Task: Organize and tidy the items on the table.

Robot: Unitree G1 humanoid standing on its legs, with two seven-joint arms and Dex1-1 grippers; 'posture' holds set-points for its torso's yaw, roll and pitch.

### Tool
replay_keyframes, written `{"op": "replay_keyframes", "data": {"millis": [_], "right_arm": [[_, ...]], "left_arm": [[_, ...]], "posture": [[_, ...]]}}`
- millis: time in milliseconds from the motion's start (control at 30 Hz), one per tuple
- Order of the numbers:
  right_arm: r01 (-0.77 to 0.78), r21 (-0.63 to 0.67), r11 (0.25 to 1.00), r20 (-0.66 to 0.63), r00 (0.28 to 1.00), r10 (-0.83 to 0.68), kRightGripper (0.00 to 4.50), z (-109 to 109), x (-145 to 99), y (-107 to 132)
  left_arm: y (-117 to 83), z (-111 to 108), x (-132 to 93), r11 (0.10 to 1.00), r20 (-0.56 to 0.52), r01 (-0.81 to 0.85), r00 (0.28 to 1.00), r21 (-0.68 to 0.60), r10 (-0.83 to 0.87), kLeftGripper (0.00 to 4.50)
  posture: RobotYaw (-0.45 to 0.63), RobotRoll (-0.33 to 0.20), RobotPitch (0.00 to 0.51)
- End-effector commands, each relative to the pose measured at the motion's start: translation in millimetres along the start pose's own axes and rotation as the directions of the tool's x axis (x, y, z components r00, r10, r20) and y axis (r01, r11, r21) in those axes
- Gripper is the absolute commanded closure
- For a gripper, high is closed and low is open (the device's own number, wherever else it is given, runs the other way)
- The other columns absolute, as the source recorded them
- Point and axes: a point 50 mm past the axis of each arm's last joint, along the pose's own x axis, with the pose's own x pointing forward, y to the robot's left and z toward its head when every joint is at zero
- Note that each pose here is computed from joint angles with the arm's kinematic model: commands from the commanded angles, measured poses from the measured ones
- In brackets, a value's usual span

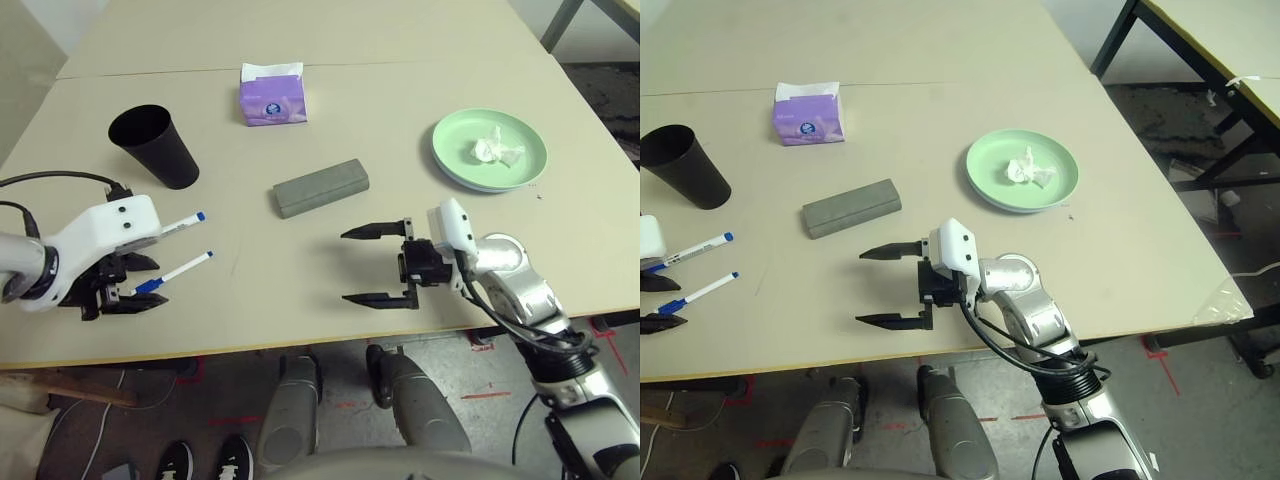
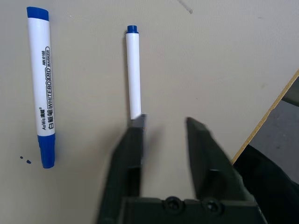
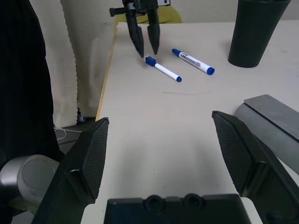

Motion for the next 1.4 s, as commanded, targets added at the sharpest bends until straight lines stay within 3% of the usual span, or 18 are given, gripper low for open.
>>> {"op": "replay_keyframes", "data": {"millis": [33,67,433,600,900,1400], "right_arm": [[-0.010,0.004,1.000,-0.001,1.000,0.010,0.00,0.3,-0.2,3.3],[-0.010,0.004,1.000,-0.001,1.000,0.010,0.00,0.3,-0.2,3.3],[-0.030,0.005,1.000,-0.007,1.000,0.030,0.00,-1.0,1.3,4.0],[-0.037,0.005,0.999,-0.012,0.999,0.037,0.00,-2.8,2.4,5.8],[-0.036,0.000,0.999,-0.007,0.999,0.036,0.00,-3.1,5.3,4.9],[-0.041,-0.005,0.999,-0.010,0.999,0.041,0.00,-1.6,5.2,3.7]], "left_arm": [[-2.4,-2.0,2.7,1.000,-0.005,0.016,1.000,-0.016,-0.016,4.20],[-2.7,-2.0,2.7,1.000,-0.004,0.015,1.000,-0.018,-0.015,4.47],[-3.5,0.3,-0.5,0.999,0.001,0.012,1.000,-0.033,-0.012,4.47],[-3.8,3.8,-3.7,0.999,-0.011,0.019,1.000,-0.025,-0.020,3.23],[-0.2,10.1,-9.8,0.999,-0.019,0.034,0.999,-0.007,-0.034,0.05],[-0.1,-9.3,15.6,0.999,-0.088,0.047,0.995,0.008,-0.046,0.02]], "posture": [[-0.01,0.000,0.252],[-0.01,0.000,0.253],[0.00,0.000,0.253],[0.00,0.000,0.250],[0.00,0.000,0.255],[0.00,0.000,0.258]]}}
